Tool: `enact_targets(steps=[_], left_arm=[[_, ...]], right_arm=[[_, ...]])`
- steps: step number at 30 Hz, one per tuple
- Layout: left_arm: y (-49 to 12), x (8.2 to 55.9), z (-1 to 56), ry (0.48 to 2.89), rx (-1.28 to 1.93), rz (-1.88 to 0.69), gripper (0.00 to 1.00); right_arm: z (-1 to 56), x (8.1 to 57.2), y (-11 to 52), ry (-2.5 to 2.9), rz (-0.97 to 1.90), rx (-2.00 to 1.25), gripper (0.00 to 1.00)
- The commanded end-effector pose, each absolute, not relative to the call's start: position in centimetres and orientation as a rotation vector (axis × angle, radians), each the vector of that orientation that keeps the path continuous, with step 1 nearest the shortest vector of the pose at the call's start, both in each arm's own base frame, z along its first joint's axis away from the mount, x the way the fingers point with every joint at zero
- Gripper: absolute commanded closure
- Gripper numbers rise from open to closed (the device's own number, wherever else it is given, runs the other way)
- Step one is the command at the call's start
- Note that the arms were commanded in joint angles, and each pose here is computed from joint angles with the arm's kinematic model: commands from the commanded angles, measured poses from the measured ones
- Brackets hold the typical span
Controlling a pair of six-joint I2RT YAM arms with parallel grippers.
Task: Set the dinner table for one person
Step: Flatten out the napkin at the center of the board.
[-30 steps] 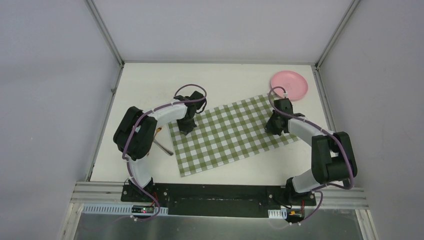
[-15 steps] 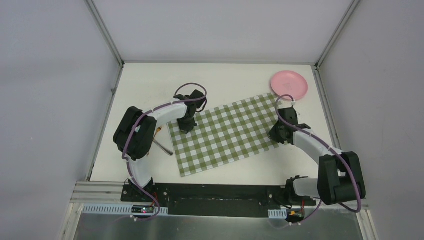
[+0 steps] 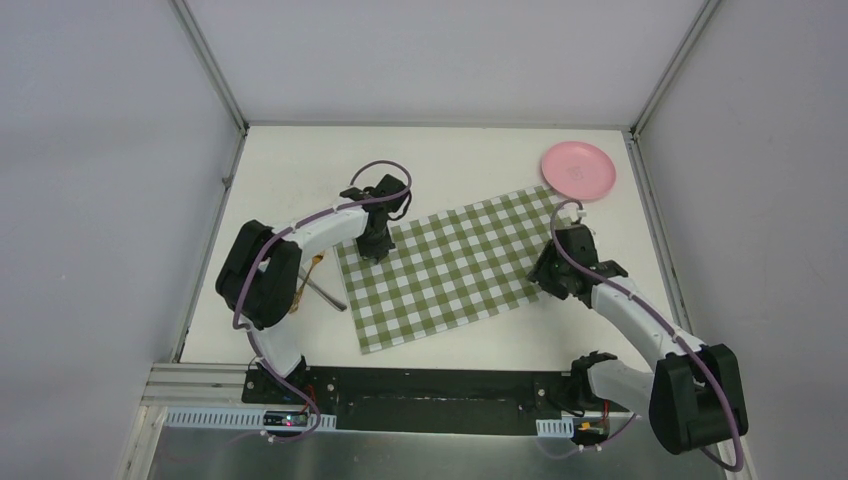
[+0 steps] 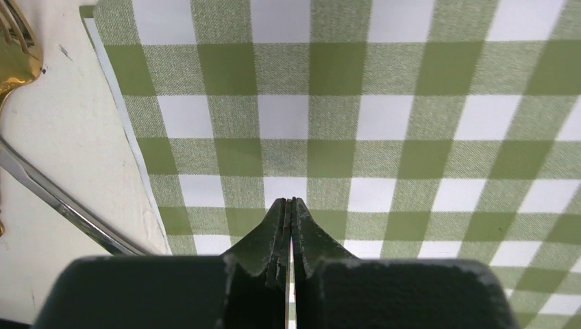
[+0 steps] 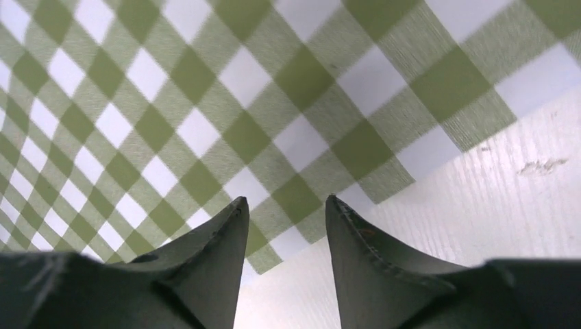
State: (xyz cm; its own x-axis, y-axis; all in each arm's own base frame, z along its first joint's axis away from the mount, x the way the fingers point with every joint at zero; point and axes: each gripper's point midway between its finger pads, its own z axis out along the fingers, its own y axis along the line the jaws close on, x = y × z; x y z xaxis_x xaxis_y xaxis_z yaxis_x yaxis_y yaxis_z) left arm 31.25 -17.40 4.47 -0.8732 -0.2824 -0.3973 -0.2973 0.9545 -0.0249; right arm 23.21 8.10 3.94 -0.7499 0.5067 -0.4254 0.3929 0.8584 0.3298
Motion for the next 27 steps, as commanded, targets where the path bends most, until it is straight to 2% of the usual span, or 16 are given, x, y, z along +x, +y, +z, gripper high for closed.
enact_targets(steps=[1, 5, 12, 16, 22, 27], left_arm=[[-18.4, 32.2, 7.1, 2.635, -0.376, -0.099, 1.0], [-18.5, 32.2, 7.0, 2.639, -0.376, -0.108, 1.0], [-18.8, 32.2, 7.2, 2.641, -0.366, -0.128, 1.0], [-18.7, 32.2, 7.6, 2.629, -0.356, -0.133, 1.0], [-18.6, 32.0, 8.2, 2.617, -0.344, -0.151, 1.0], [-18.6, 31.9, 8.6, 2.607, -0.334, -0.161, 1.0]], right_arm=[[7.4, 24.9, 7.6, 2.496, 0.139, 0.483, 0.47], [8.6, 25.1, 6.0, 2.474, -0.021, 0.455, 0.42], [8.4, 25.7, 1.9, 2.433, -0.375, 0.518, 0.45], [8.3, 26.4, -0.4, 2.407, -0.492, 0.624, 0.4], [6.9, 26.6, -2.7, 2.459, -0.605, 0.774, 0.38], [5.5, 26.9, -2.3, 2.476, -0.552, 0.861, 0.38]])
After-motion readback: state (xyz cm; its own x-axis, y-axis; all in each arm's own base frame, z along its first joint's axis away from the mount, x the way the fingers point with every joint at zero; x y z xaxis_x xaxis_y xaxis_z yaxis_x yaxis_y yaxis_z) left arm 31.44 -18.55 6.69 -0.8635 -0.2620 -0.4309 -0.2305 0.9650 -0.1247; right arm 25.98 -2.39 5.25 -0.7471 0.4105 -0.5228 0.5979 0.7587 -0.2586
